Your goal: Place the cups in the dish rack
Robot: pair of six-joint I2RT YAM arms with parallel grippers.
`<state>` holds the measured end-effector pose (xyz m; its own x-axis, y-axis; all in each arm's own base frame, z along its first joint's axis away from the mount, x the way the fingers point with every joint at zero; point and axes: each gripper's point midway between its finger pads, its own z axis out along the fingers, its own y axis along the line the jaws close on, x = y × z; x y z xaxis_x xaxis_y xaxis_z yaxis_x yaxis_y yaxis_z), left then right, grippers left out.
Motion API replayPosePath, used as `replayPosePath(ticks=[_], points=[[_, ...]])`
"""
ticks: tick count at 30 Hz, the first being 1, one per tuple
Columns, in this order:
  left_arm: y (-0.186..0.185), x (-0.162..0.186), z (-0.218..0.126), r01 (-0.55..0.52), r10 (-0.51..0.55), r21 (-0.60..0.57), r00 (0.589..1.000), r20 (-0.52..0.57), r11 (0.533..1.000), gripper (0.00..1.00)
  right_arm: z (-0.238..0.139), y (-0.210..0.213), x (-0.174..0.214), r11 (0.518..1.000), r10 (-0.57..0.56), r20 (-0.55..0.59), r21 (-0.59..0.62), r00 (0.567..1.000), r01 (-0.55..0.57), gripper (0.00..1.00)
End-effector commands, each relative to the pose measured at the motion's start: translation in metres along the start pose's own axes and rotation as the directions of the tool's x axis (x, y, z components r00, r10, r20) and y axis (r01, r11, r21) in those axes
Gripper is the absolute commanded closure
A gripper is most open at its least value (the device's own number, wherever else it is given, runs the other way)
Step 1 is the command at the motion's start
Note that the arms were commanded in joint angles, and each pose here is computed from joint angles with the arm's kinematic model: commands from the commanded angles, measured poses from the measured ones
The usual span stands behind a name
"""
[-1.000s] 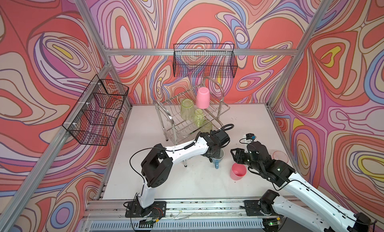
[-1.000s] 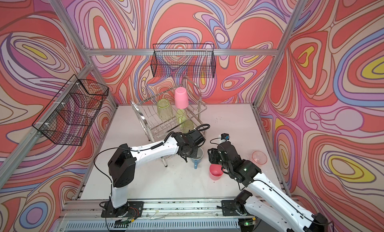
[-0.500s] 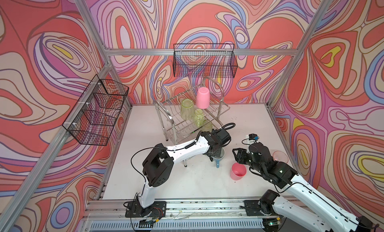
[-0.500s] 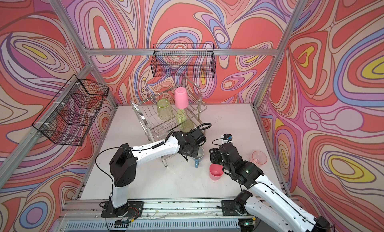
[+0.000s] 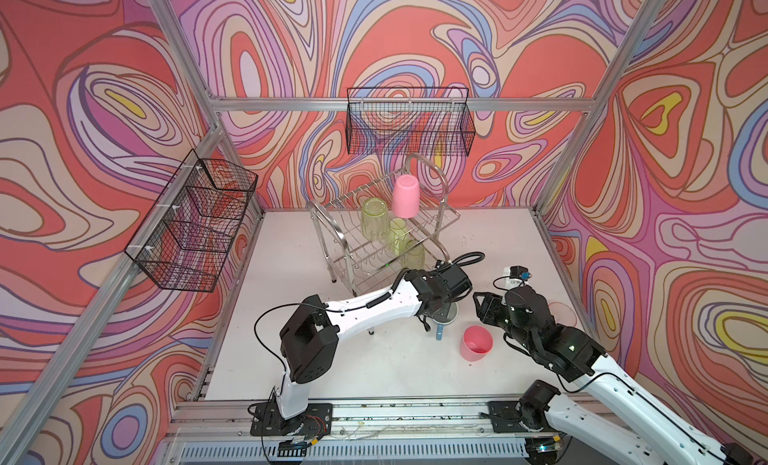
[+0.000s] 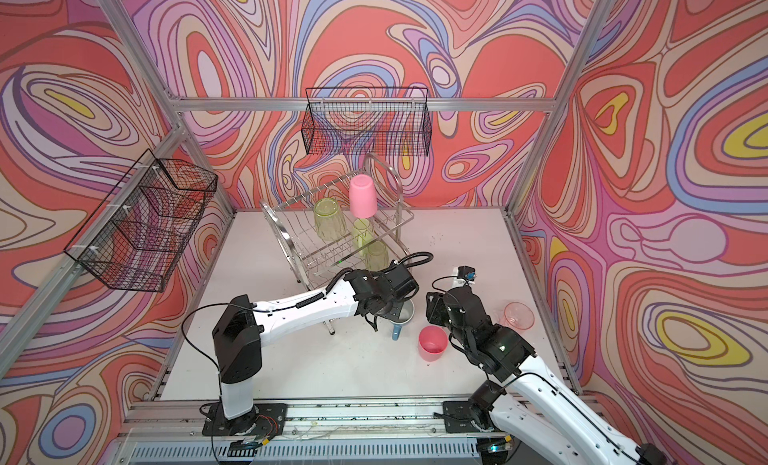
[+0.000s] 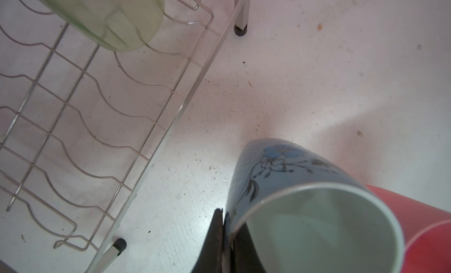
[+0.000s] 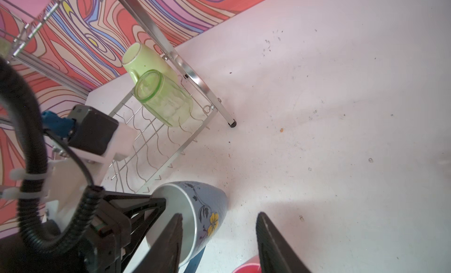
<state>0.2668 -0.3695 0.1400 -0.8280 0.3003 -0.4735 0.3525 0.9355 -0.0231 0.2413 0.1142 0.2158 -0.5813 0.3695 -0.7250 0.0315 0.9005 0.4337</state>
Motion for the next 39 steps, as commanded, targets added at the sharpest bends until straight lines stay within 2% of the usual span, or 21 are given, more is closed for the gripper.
replayPosePath(ticks=[1,9,14,20,23,28,33,39], points=[[-0.005,-0.042,-0.046,0.023,-0.033,0.068,0.988,0.151,0.997,1.00,-0.009,0.002,-0.016,1.000,0.014,0.046,0.009,0.999,-0.014,0.48],[-0.018,-0.072,-0.080,0.037,-0.071,0.148,0.969,0.235,0.988,1.00,-0.017,0.020,-0.042,1.000,0.026,0.074,-0.006,0.997,-0.026,0.46],[-0.027,-0.093,-0.088,0.057,-0.107,0.198,0.963,0.248,0.978,1.00,-0.016,0.029,-0.070,0.999,0.049,0.076,-0.008,0.996,-0.049,0.44],[-0.035,-0.116,-0.093,0.067,-0.134,0.253,0.957,0.259,0.965,1.00,-0.014,0.019,-0.117,0.994,0.113,0.125,-0.017,0.986,-0.112,0.43],[-0.038,-0.128,-0.096,0.072,-0.150,0.279,0.950,0.272,0.958,1.00,-0.009,0.007,-0.139,0.983,0.181,0.131,-0.040,0.975,-0.177,0.43],[-0.044,-0.149,-0.099,0.087,-0.191,0.328,0.935,0.299,0.941,1.00,-0.008,-0.015,-0.168,0.930,0.356,0.128,-0.147,0.926,-0.338,0.42],[-0.059,-0.172,-0.111,0.085,-0.244,0.416,0.905,0.348,0.906,1.00,-0.005,-0.035,-0.173,0.808,0.547,0.069,-0.305,0.834,-0.504,0.42],[-0.062,-0.199,-0.136,0.078,-0.310,0.476,0.847,0.432,0.876,1.00,0.002,-0.030,-0.163,0.719,0.621,-0.008,-0.392,0.784,-0.574,0.41]])
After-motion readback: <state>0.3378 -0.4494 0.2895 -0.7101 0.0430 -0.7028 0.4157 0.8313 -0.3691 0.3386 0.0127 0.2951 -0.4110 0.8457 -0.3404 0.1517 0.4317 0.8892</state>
